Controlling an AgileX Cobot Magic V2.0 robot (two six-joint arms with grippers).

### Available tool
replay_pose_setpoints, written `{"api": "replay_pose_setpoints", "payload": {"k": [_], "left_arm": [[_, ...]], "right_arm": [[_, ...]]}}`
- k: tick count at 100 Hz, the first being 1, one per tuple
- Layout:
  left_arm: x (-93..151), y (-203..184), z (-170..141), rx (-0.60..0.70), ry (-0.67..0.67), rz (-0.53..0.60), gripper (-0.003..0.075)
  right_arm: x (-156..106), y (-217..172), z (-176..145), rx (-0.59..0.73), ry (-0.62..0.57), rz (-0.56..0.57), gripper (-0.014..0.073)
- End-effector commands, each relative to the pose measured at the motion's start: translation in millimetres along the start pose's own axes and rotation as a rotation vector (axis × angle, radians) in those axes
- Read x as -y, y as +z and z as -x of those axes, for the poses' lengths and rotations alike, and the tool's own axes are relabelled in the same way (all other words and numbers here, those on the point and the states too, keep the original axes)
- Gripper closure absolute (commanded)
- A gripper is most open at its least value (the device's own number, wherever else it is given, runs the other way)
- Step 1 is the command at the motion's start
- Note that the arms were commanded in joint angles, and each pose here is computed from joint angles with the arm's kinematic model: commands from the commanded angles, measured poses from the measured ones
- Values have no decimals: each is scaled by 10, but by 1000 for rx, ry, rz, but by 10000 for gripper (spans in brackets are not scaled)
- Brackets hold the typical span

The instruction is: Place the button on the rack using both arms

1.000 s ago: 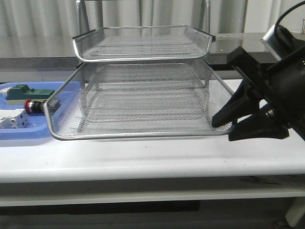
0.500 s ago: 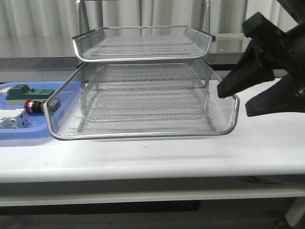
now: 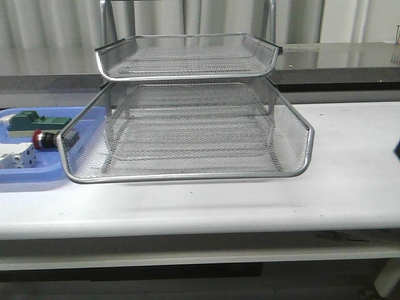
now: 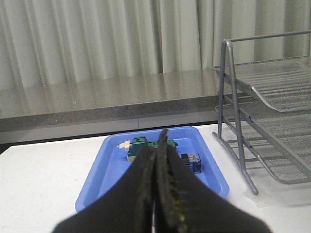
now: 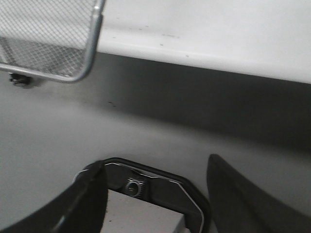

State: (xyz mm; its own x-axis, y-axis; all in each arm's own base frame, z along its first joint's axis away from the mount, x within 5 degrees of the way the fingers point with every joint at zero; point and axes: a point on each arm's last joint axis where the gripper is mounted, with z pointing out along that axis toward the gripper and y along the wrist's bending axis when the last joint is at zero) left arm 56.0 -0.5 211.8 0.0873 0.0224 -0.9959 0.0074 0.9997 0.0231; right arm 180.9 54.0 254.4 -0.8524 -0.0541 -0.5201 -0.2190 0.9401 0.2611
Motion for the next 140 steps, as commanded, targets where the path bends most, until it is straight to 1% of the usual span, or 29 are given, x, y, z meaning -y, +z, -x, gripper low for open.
{"api": "replay_pose_setpoints", "payload": {"k": [1,15,29,37,49,65,70,75,80,98,106,110,140], "left_arm": [[3,-19,-25,75,-13,-5,741],[3,-19,-25,75,-13,-5,741],[3,-19,-25,75,-13,-5,741],[3,-19,-25,75,-13,-5,741],[3,-19,-25,75,-13,-5,741],[3,-19,-25,75,-13,-5,741],[3,-19,-25,75,-13,-5,741],[3,-19,-25,75,-13,-5,741],[3,-19,-25,75,-13,-5,741],[3,-19,-25,75,-13,-5,741],[3,-19,-25,75,-13,-5,741],[3,-19,-25,75,-13,-5,741],[3,-19,-25,75,-13,-5,741]], "right_arm": [[1,-298,51,94,-22,-79,137],[15,-605,-48,131,-49,-169,137],[14,-845,-213,163,-49,-216,137],[6,-964,-306,189,-60,-232,137],[-7,-1128,-416,261,-82,-249,138],[-24,-1252,-506,328,-94,-253,154],[-28,-1274,-530,337,-95,-252,186],[-29,-1286,-546,338,-95,-252,237],[-29,-1289,-555,335,-94,-252,302],[-28,-1287,-560,329,-94,-253,582],[-28,-1287,-560,329,-94,-253,669],[-28,-1287,-560,329,-94,-253,657],[-28,-1287,-560,329,-94,-253,662]]}}
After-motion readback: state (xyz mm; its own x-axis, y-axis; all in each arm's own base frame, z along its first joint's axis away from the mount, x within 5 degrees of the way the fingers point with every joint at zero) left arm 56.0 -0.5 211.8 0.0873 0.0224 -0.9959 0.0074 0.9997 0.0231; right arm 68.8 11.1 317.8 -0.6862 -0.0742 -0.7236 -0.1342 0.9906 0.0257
